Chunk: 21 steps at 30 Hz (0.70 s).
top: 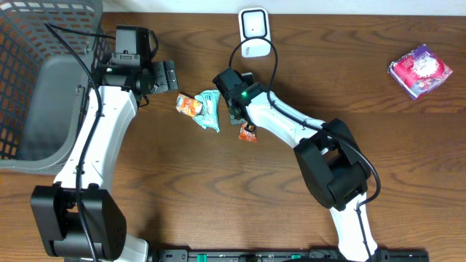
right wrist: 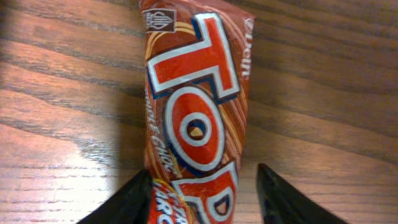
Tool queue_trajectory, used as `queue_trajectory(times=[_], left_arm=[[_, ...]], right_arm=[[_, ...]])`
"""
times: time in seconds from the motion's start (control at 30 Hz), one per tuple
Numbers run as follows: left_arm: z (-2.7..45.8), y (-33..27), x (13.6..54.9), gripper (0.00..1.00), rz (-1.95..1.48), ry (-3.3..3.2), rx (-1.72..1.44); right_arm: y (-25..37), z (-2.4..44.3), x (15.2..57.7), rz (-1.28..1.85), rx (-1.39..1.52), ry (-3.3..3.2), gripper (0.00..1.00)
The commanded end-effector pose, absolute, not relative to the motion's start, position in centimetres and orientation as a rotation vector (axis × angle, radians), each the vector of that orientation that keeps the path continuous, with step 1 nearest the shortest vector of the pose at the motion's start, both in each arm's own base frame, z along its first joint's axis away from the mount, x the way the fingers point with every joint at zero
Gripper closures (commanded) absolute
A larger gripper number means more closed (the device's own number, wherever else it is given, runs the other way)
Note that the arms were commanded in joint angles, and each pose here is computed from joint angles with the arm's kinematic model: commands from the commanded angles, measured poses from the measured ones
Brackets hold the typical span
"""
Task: Scan the item barcode
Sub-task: 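Lift the TOP bar and hold it in front of the scanner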
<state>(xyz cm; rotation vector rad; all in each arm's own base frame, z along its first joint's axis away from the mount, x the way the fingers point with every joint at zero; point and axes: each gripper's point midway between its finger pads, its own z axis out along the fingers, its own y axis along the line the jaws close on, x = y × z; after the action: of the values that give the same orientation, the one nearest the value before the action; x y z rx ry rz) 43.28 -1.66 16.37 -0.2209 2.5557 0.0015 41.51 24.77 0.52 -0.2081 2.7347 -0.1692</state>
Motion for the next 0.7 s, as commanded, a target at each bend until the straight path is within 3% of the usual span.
queue_trajectory(times=[0.0,0.43,0.57,0.67], left_arm=[[15.9,-1.3,43.2,0.02,0.022,2.568,-0.218],[15.9,-1.3,43.2,0.02,0.022,2.568,-0.218],[15.9,-1.3,43.2,0.02,0.022,2.568,-0.218],[15.9,-1.3,43.2,0.02,0.022,2.568,-0.218]], right_arm=[[24.3,-2.8,39.8,-0.139,-0.229,2.857,0.46],[23.5,-4.3,38.6,-0.078,-0.198,2.935,0.47],[23.8,-4.5,38.3,-0.046,-0.203,2.945,0.68],[23.8,-4.5,38.3,-0.048,-0.203,2.943,0.97]])
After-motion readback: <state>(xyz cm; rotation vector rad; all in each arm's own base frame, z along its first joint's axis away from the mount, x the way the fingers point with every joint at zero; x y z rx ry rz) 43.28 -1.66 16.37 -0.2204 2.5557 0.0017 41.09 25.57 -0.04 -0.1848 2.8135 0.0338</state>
